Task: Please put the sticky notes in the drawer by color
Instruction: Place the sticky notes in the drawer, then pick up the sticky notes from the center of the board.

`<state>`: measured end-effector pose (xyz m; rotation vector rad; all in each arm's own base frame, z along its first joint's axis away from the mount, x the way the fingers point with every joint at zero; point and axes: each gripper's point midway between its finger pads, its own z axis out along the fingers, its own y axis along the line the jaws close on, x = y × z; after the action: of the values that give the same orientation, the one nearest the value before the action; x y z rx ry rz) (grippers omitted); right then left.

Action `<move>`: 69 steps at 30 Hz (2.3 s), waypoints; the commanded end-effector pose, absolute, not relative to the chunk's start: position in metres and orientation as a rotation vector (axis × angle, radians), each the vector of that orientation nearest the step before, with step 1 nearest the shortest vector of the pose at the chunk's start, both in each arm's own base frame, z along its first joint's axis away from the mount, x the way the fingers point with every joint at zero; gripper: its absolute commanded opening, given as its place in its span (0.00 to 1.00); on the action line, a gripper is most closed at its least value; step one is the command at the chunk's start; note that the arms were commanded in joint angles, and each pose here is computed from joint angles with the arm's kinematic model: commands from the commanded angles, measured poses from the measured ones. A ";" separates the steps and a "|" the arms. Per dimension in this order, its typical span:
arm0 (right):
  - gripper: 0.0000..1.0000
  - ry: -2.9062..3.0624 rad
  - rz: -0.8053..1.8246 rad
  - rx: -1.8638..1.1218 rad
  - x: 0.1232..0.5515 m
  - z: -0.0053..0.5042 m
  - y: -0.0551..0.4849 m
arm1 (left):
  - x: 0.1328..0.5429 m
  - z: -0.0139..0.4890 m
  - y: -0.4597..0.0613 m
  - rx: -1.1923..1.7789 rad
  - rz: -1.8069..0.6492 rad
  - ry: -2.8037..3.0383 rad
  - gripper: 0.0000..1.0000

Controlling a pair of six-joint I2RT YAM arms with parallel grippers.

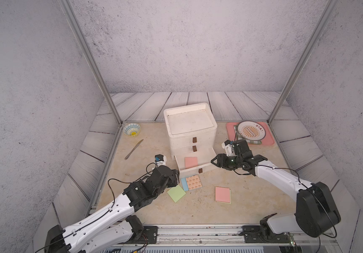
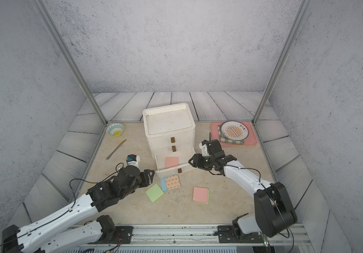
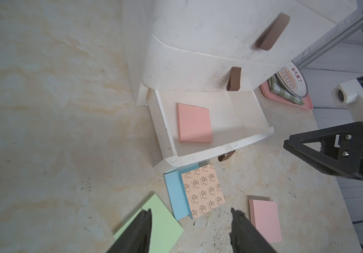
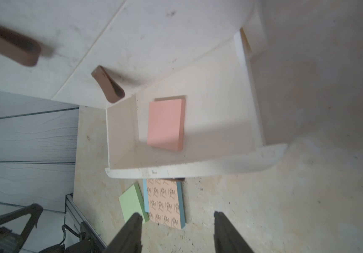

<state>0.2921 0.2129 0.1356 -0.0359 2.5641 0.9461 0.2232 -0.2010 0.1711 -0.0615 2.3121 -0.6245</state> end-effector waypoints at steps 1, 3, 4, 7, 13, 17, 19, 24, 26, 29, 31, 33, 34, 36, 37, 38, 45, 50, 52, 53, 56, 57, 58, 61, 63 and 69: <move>0.56 2.689 0.805 -0.046 0.249 0.112 0.182 | 0.211 0.157 -0.249 0.179 -0.820 2.390 0.62; 0.56 2.720 0.765 -0.014 0.232 0.104 0.170 | 0.205 0.145 -0.273 0.263 -0.901 2.454 0.62; 0.56 2.728 0.760 -0.003 0.225 0.100 0.167 | 0.203 0.140 -0.284 0.304 -0.937 2.484 0.62; 0.56 2.753 0.754 0.070 0.204 0.084 0.156 | 0.192 0.114 -0.318 0.430 -1.014 2.624 0.63; 0.49 2.757 0.790 0.148 0.184 0.063 0.149 | 0.164 0.079 -0.362 0.527 -1.194 2.762 0.63; 0.41 2.784 0.741 0.157 0.176 0.052 0.141 | 0.152 0.061 -0.376 0.537 -1.252 2.827 0.65; 0.39 2.792 0.736 0.173 0.173 0.047 0.139 | 0.148 0.052 -0.382 0.526 -1.275 2.862 0.66; 0.37 2.773 0.780 0.198 0.175 0.037 0.143 | 0.147 0.042 -0.395 0.532 -1.262 2.886 0.67; 0.32 2.781 0.808 0.196 0.175 0.035 0.147 | 0.148 0.041 -0.399 0.527 -1.262 2.888 0.66; 0.29 2.775 0.849 0.180 0.179 0.036 0.154 | 0.149 0.041 -0.404 0.531 -1.258 2.884 0.66; 0.28 2.772 0.858 0.177 0.180 0.036 0.155 | 0.150 0.038 -0.404 0.522 -1.248 2.887 0.66; 0.28 2.768 0.863 0.179 0.181 0.036 0.156 | 0.150 0.035 -0.404 0.510 -1.253 2.888 0.66; 0.28 2.767 0.866 0.177 0.182 0.036 0.157 | 0.150 0.033 -0.405 0.500 -1.258 2.889 0.66; 0.26 2.763 0.881 0.181 0.182 0.036 0.158 | 0.150 0.030 -0.407 0.482 -1.279 2.889 0.66; 0.26 2.759 0.895 0.184 0.182 0.036 0.160 | 0.151 0.029 -0.409 0.471 -1.291 2.884 0.66; 0.26 2.758 0.907 0.188 0.182 0.035 0.161 | 0.151 0.029 -0.410 0.464 -1.295 2.883 0.66; 0.24 2.759 0.958 0.191 0.180 0.033 0.166 | 0.154 0.037 -0.412 0.458 -1.294 2.845 0.64; 0.24 2.753 0.986 0.194 0.179 0.034 0.168 | 0.159 0.050 -0.403 0.428 -1.267 2.788 0.61; 0.24 2.746 1.017 0.191 0.179 0.036 0.171 | 0.161 0.057 -0.402 0.416 -1.271 2.756 0.60; 0.24 2.746 1.024 0.193 0.179 0.036 0.172 | 0.163 0.061 -0.401 0.409 -1.277 2.739 0.59; 0.24 2.738 1.043 0.190 0.180 0.038 0.174 | 0.165 0.070 -0.401 0.395 -1.297 2.698 0.59; 0.24 2.735 1.056 0.193 0.180 0.039 0.175 | 0.165 0.072 -0.402 0.396 -1.301 2.693 0.59; 0.24 2.730 1.069 0.191 0.180 0.039 0.177 | 0.165 0.071 -0.402 0.395 -1.304 2.697 0.59; 0.24 2.724 1.084 0.193 0.181 0.040 0.178 | 0.163 0.069 -0.407 0.384 -1.349 2.698 0.59; 0.24 2.725 1.092 0.190 0.180 0.040 0.179 | 0.162 0.068 -0.409 0.373 -1.371 2.697 0.59; 0.24 2.716 1.097 0.190 0.181 0.043 0.179 | 0.166 0.080 -0.408 0.360 -1.381 2.661 0.57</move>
<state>0.1825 0.1709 0.0349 0.2199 2.7376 1.0161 0.1631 -0.3989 0.0617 0.3392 2.7403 -1.3126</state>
